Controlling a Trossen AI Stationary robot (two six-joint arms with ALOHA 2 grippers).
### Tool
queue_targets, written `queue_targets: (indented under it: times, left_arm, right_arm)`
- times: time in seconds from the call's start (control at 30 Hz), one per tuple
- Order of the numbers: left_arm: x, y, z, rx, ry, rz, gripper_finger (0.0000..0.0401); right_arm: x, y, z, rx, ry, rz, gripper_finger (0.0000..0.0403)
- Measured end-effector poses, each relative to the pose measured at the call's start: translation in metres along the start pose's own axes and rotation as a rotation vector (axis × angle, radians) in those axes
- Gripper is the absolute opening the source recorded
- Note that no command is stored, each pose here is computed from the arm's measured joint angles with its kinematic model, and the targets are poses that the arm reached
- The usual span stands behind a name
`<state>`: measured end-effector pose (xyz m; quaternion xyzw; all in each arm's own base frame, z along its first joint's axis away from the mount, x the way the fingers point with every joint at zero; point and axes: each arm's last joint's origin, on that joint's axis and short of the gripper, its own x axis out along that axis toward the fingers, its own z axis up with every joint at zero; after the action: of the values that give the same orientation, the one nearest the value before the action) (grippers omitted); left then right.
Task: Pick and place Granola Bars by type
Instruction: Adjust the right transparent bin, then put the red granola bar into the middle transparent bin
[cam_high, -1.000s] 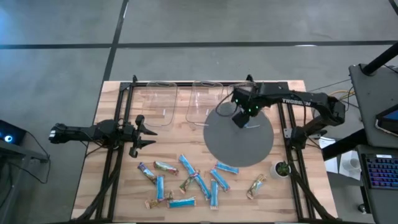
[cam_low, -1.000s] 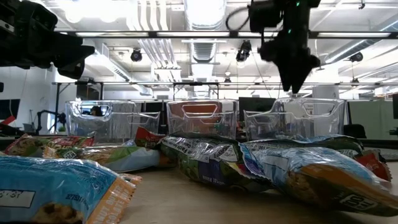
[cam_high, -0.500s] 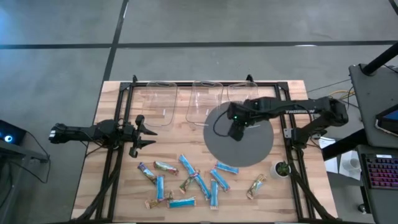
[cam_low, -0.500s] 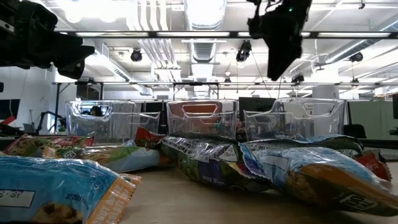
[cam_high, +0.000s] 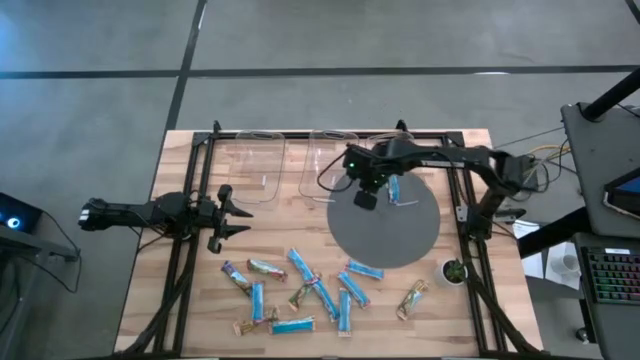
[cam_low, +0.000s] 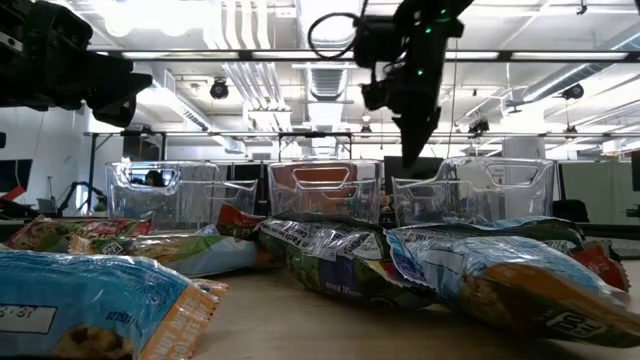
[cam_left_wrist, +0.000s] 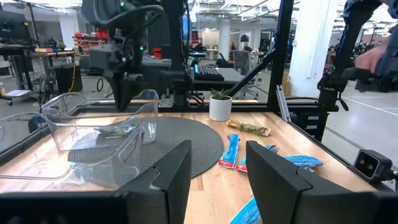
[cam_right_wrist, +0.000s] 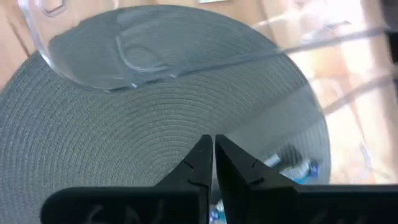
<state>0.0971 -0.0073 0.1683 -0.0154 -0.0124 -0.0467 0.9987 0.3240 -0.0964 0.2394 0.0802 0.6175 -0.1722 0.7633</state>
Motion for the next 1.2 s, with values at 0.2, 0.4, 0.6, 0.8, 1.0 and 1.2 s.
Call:
queue_targets:
  times: [0.2, 0.4, 0.6, 0.8, 1.0, 1.2]
  left_arm:
    - [0.000, 0.000, 0.000, 0.000, 0.000, 0.000, 0.0135]
    - [0.000, 0.000, 0.000, 0.000, 0.000, 0.000, 0.0135]
    - [0.000, 0.000, 0.000, 0.000, 0.000, 0.000, 0.0135]
    - [0.000, 0.000, 0.000, 0.000, 0.000, 0.000, 0.0135]
    - [0.000, 0.000, 0.000, 0.000, -0.001, 0.000, 0.0135]
    - [0.000, 0.000, 0.000, 0.000, -0.001, 0.000, 0.0135]
  right_arm:
    - [0.019, -0.012, 0.011, -0.068, 0.066, -0.013, 0.0010]
    - [0.036, -0.027, 0.014, -0.066, 0.127, -0.034, 0.0010]
    - [0.038, -0.041, 0.014, -0.065, 0.130, -0.048, 0.0011]
    - [0.039, -0.063, 0.011, -0.009, 0.149, -0.086, 0.0011]
    - [0.035, -0.074, 0.006, 0.060, 0.166, -0.080, 0.0011]
    - [0.007, -0.063, 0.008, 0.061, 0.040, 0.007, 0.0011]
